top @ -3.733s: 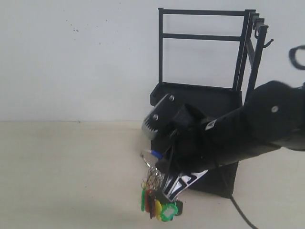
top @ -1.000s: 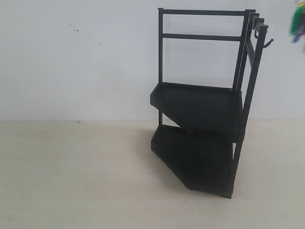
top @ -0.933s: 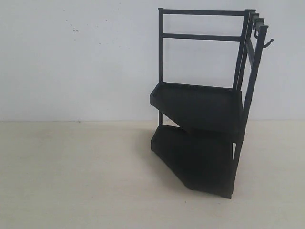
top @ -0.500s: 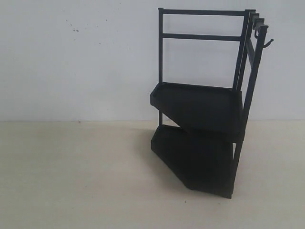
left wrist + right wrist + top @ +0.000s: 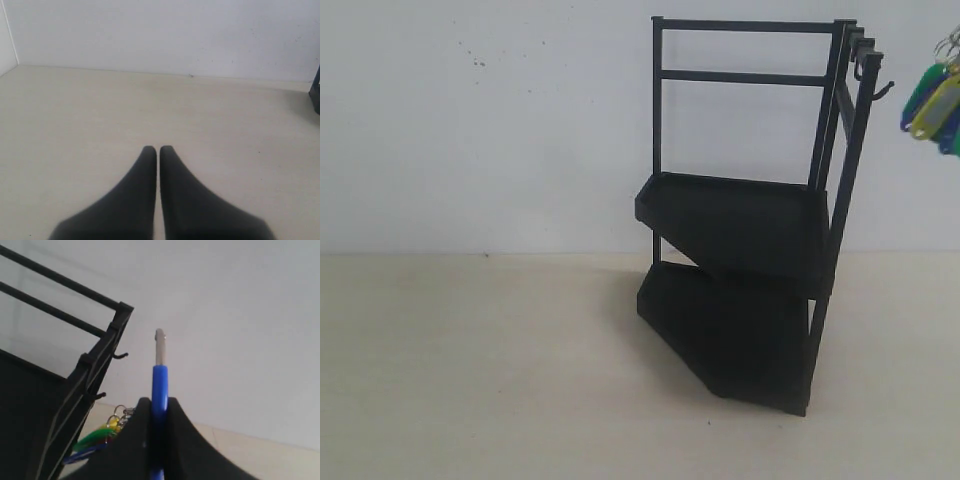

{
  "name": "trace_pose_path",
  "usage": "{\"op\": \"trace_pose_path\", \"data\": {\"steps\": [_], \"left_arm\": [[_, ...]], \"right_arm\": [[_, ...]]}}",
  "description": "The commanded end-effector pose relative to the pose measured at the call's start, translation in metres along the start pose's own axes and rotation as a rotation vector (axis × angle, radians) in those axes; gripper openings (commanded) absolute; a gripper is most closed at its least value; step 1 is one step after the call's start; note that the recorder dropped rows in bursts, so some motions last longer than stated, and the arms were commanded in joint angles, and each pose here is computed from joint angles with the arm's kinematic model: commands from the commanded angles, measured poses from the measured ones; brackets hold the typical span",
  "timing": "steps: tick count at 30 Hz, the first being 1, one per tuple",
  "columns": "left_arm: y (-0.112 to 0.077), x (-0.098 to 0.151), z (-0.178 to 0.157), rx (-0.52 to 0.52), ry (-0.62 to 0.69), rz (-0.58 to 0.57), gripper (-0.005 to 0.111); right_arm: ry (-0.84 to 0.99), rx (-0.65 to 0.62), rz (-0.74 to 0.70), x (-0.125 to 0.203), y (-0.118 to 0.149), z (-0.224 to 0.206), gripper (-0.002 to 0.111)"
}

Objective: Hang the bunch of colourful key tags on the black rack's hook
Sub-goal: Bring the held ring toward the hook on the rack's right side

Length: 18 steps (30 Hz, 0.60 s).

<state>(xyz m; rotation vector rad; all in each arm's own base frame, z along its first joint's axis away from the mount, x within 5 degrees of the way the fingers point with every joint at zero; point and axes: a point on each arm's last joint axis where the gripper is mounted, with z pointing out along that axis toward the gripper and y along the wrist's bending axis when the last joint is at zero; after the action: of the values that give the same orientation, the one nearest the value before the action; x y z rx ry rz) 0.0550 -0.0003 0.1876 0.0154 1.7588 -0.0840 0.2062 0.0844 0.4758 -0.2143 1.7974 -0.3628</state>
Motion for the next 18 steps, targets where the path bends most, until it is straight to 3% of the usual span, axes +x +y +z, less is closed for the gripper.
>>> {"op": "trace_pose_path", "data": {"steps": [1, 7, 14, 18], "left_arm": [[-0.001, -0.001, 0.0, 0.01, -0.002, -0.006, 0.004], [-0.001, -0.001, 0.0, 0.01, -0.002, -0.006, 0.004], [-0.001, -0.001, 0.0, 0.01, -0.002, -0.006, 0.004], [-0.001, -0.001, 0.0, 0.01, -0.002, -0.006, 0.004]], "right_arm": [[0.052, 0.011, 0.057, 0.008, -0.016, 0.02, 0.0], [0.111, -0.06, 0.082, 0.022, -0.036, 0.052, 0.0], [0.098, -0.213, -0.018, 0.028, -0.026, 0.08, 0.0], [0.105, -0.234, -0.056, 0.032, -0.019, 0.093, 0.0]]}}
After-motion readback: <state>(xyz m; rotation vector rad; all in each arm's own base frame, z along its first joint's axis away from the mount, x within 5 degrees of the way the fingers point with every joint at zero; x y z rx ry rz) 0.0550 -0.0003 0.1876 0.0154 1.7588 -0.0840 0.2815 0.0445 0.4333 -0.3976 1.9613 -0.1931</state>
